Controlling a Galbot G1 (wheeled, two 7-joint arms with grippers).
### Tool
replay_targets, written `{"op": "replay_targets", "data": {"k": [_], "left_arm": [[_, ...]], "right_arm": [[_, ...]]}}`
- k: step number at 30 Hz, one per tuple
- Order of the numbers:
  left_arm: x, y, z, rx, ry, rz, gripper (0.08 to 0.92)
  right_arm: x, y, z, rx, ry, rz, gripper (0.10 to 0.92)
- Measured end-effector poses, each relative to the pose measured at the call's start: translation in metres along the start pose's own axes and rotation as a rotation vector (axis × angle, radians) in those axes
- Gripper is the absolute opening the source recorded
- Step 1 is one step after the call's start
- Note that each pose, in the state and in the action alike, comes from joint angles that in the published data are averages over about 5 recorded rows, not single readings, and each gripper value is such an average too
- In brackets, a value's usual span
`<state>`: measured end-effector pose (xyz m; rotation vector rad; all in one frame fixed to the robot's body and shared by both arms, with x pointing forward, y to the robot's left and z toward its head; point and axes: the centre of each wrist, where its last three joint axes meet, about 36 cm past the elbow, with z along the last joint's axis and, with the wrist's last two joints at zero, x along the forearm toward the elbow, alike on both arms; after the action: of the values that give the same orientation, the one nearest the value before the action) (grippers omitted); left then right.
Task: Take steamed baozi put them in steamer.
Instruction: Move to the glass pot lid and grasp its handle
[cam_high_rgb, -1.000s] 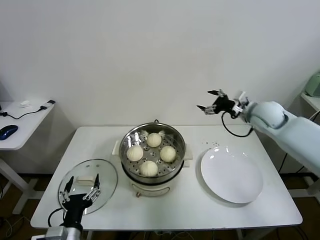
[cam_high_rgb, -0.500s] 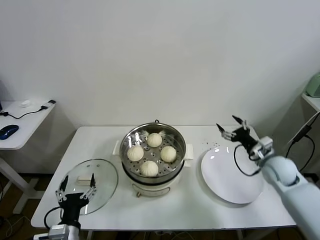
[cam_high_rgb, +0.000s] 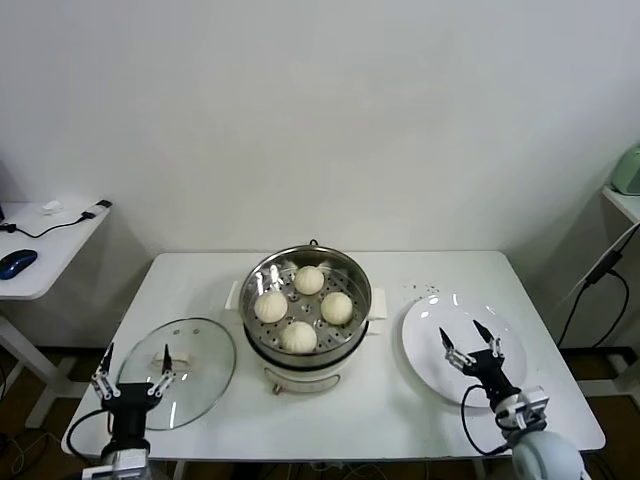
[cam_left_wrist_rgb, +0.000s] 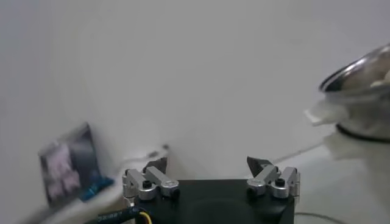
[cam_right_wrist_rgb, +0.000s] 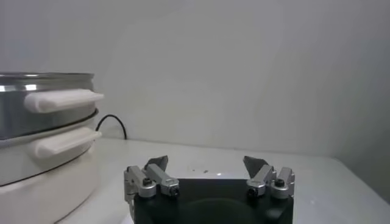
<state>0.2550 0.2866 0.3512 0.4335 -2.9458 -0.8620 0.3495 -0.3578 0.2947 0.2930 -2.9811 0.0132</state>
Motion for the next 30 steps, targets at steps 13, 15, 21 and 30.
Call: {"op": "replay_targets", "data": {"k": [13,15,21,30], "left_arm": [[-0.006,-0.002,0.082,-0.575,-0.175,0.041,0.823],[-0.007,-0.002,0.095,-0.648,-0.187,0.059,0.823],[-0.011,-0.001,0.127,-0.813,-0.206,0.106,0.823],[-0.029,0.001,0.147,-0.934,-0.219,0.122,0.823]], "right_arm": [[0.012,0.024,0.015,-0.029,0.0,0.049,0.823],[0.012,0.025,0.015,-0.028,-0.002,0.052,0.823],[0.013,0.029,0.016,-0.03,-0.008,0.061,0.823],[0.014,0.034,0.019,-0.035,-0.006,0.075,0.823]]}}
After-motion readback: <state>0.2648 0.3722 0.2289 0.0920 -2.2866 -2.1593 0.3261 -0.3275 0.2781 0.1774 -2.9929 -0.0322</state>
